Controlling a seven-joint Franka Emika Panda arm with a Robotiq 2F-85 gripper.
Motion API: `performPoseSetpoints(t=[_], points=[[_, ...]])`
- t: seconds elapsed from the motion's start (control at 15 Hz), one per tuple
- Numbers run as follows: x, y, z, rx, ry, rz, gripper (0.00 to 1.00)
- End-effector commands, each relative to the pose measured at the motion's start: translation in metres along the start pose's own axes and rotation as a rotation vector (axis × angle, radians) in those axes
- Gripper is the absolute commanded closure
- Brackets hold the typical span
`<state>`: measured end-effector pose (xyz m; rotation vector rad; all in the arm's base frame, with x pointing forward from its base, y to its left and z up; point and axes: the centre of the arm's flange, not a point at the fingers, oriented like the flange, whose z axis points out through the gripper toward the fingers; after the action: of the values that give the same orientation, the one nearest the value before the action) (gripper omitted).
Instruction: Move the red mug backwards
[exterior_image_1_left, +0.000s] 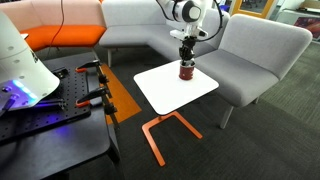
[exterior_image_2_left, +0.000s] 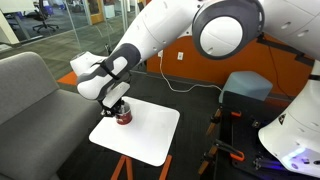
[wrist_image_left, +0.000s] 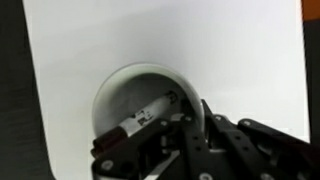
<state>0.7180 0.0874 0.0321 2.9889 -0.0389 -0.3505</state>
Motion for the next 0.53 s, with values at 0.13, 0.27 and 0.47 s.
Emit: performPoseSetpoints(t=[0.13, 0.27, 0.47], points=[[-0.015, 0.009, -0.023, -0.017, 0.040, 0.151, 0.49], [-0.021, 0.019, -0.042, 0.001, 0.045, 0.203, 0.34], [-0.037, 0.034, -0.087, 0.066, 0.048, 0.240, 0.11]])
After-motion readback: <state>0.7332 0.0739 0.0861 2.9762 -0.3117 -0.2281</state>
